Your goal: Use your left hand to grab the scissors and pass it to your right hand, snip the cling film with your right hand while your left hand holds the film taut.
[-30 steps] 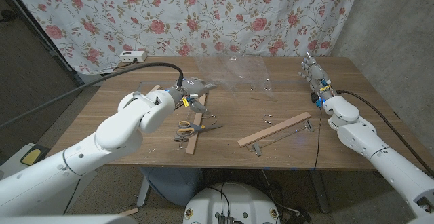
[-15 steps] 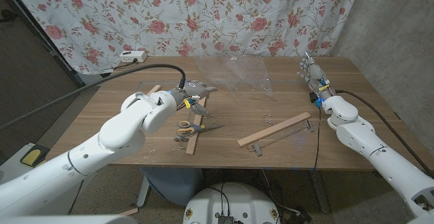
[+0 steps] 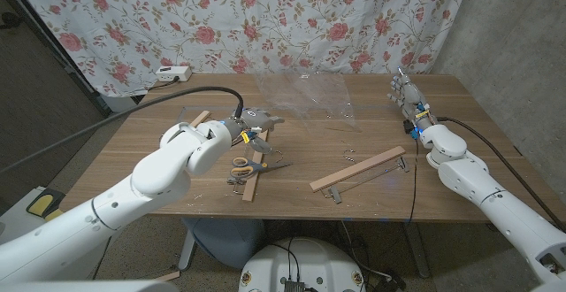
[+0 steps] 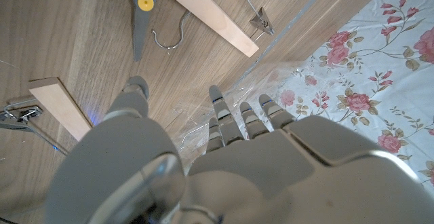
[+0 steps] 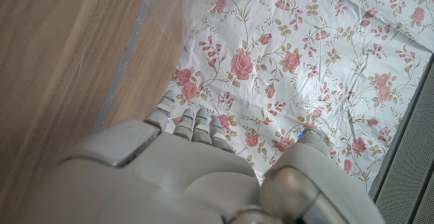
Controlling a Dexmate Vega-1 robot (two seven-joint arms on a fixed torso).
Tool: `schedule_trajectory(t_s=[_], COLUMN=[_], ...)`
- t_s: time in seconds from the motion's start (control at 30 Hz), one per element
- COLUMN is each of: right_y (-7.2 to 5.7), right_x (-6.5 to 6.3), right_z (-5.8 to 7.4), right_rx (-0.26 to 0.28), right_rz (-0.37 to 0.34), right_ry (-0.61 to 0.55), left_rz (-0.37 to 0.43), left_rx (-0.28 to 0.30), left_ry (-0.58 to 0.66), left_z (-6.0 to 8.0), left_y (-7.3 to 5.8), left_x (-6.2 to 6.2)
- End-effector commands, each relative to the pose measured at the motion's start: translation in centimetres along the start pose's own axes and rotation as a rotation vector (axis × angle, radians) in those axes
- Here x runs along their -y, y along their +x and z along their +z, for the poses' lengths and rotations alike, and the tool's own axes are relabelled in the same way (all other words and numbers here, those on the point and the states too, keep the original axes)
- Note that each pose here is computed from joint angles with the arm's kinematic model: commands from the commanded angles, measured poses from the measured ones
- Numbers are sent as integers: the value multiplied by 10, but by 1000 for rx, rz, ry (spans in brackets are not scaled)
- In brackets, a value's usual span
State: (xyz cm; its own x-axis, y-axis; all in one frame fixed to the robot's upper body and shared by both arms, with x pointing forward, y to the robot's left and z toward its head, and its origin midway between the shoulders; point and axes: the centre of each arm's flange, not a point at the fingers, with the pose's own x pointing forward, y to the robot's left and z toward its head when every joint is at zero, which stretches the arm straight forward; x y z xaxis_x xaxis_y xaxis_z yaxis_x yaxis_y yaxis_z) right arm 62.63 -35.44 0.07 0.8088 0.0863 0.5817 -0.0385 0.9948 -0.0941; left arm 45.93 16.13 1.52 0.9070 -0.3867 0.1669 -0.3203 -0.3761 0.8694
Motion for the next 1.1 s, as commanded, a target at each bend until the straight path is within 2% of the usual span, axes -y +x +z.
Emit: schedule_trajectory(t_s=[0.03, 0.7, 1.1], right_y=[1, 1, 4], right_x=[0, 2, 0], right_z=[-1, -7, -8], right_rx=[-4, -4, -4], right_rz=[0, -2, 6], right_ry=[3, 17, 18], left_rz=[-25, -72, -94], left_rx=[2, -31, -26], left_ry=[2, 2, 2], left_z=[3, 2, 5], left_y=[2, 0, 1], left_x=[5, 12, 17])
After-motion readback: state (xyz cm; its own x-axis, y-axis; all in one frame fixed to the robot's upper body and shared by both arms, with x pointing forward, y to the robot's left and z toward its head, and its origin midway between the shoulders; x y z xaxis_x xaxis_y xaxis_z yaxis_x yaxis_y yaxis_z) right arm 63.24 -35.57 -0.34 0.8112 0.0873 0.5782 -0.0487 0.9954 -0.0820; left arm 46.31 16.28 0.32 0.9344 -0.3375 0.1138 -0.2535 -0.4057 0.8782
